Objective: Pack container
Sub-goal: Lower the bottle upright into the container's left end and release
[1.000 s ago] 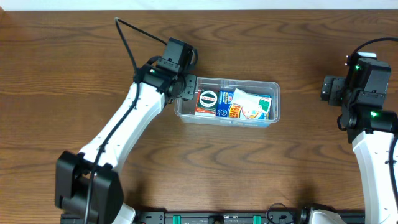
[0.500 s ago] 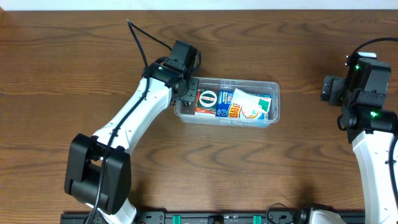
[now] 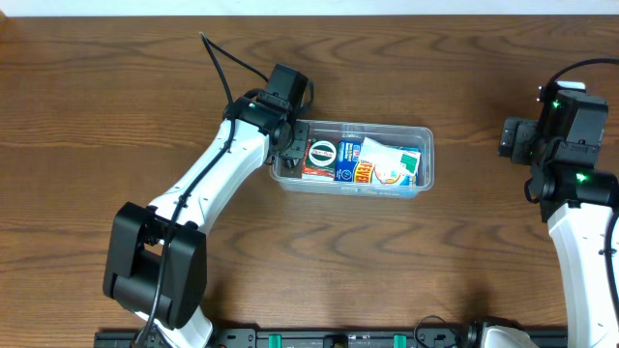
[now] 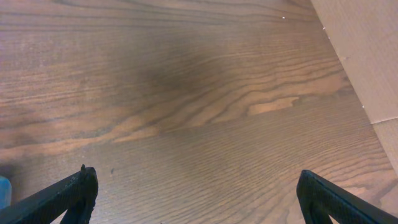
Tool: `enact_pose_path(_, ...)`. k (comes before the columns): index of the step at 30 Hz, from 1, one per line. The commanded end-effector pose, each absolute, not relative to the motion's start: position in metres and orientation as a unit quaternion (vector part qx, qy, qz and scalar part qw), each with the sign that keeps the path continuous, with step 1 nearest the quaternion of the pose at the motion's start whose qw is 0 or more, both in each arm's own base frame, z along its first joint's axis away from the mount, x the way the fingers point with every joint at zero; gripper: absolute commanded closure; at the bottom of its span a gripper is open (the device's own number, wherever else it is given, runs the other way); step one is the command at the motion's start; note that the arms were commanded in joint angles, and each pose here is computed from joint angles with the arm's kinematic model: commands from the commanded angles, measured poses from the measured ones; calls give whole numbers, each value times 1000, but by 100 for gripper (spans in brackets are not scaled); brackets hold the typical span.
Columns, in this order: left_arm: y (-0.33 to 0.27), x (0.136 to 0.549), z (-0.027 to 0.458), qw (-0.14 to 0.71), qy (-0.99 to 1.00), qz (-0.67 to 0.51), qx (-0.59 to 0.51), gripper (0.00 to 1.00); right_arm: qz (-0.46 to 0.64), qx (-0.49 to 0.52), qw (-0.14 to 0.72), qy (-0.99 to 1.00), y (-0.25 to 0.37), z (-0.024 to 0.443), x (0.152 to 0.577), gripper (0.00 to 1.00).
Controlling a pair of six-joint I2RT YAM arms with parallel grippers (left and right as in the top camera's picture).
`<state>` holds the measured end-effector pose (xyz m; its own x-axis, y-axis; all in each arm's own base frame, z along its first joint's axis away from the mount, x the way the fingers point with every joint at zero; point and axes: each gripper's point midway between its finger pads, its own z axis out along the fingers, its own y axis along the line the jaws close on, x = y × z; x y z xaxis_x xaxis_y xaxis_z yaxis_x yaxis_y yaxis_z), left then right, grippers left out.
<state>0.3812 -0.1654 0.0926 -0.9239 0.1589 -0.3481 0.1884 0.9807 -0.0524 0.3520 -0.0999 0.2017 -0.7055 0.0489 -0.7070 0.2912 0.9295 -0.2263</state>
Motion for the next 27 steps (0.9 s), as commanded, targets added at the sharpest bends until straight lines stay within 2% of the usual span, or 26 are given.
enact_pose_path(1, -163, 383, 92, 176, 981, -39, 70, 72, -167, 104, 375, 906, -104, 205, 351, 1)
enact_pose_path(4, -165, 383, 92, 175, 981, -43, 66, 61, -167, 104, 375, 906, -104, 205, 351, 1)
enact_pose_path(7, -165, 383, 92, 173, 983, -47, 45, 57, -167, 104, 375, 906, -104, 205, 351, 1)
enact_pose_path(10, -165, 383, 92, 172, 983, -51, 25, 50, -167, 104, 375, 906, -104, 205, 351, 1)
enact_pose_path(15, -165, 383, 101, 180, 982, -58, 14, 30, -167, 104, 375, 906, -104, 205, 351, 1)
enact_pose_path(24, -163, 377, 175, 257, 962, -91, 13, 0, -167, 105, 375, 906, -104, 205, 351, 1)
enact_pose_path(27, -159, 366, 208, 288, 952, -105, 12, 2, -167, 104, 375, 906, -104, 205, 351, 1)
